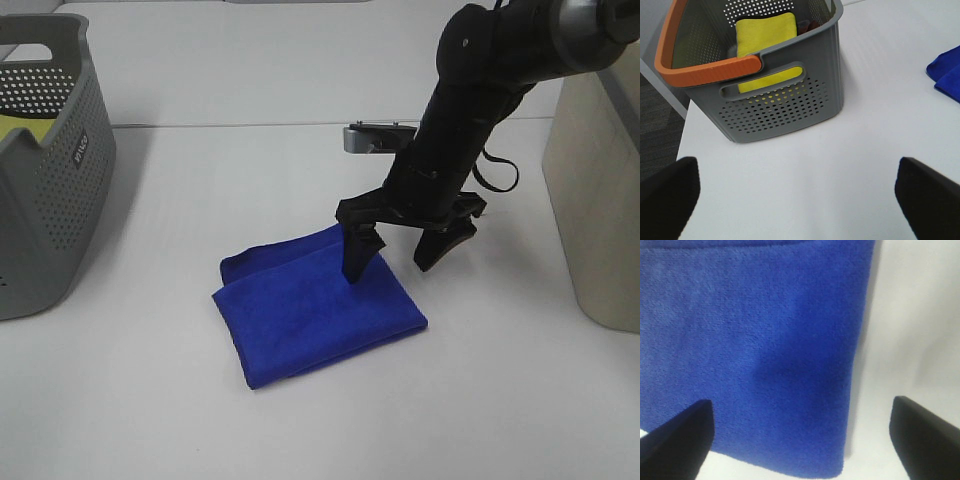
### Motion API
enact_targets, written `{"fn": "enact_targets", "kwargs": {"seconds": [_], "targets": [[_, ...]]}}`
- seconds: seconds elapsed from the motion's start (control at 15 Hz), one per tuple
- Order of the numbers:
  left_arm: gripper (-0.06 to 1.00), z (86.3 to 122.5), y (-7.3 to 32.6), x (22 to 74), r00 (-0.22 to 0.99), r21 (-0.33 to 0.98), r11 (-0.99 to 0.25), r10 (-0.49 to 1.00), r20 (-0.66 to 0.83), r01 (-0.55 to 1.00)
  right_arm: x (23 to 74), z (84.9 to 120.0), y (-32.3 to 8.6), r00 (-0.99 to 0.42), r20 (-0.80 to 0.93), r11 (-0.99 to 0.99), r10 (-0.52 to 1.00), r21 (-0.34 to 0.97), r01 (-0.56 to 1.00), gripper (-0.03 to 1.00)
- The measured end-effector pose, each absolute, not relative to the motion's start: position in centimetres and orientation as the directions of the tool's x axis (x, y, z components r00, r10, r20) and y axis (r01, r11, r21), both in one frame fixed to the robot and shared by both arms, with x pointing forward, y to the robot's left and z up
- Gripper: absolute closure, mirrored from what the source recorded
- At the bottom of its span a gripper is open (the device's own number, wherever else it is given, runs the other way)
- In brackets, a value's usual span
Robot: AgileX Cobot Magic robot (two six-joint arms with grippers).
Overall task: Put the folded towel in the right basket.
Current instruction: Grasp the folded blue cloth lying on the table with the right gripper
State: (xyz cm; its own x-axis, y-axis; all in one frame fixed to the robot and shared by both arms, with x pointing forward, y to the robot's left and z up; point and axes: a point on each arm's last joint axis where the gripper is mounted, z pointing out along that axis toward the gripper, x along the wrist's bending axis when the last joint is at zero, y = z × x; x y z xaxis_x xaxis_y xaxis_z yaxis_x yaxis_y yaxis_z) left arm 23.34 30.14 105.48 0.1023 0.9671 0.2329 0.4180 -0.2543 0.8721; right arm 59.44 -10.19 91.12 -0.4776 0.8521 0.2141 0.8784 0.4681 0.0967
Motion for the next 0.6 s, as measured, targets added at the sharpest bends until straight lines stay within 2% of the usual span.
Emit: {"fn": "enact_targets", "kwargs": {"seconds": [0.13,0.33,0.6], "targets": [[-0.04,105.5,30.1,23.3,0.102,0.872,-0.254,0.967,0.233,0.418,59.7,90.4,-10.3,-0.505,0.216,0.496,0.836,0.101,0.863,0.06],[-0.04,105.5,30.1,23.3,0.102,0.872,-0.254,0.967,0.233,0.418,60.0,88.5,-10.8,-0.476,0.261,0.482,0.84,0.046,0.875,0.06],[-0.04,105.5,30.1,23.3,0.102,0.872,-0.254,0.967,0.233,0.418,59.9,88.6,-10.3,-0.442,0.328,0.453,0.835,0.046,0.89,0.06]]}}
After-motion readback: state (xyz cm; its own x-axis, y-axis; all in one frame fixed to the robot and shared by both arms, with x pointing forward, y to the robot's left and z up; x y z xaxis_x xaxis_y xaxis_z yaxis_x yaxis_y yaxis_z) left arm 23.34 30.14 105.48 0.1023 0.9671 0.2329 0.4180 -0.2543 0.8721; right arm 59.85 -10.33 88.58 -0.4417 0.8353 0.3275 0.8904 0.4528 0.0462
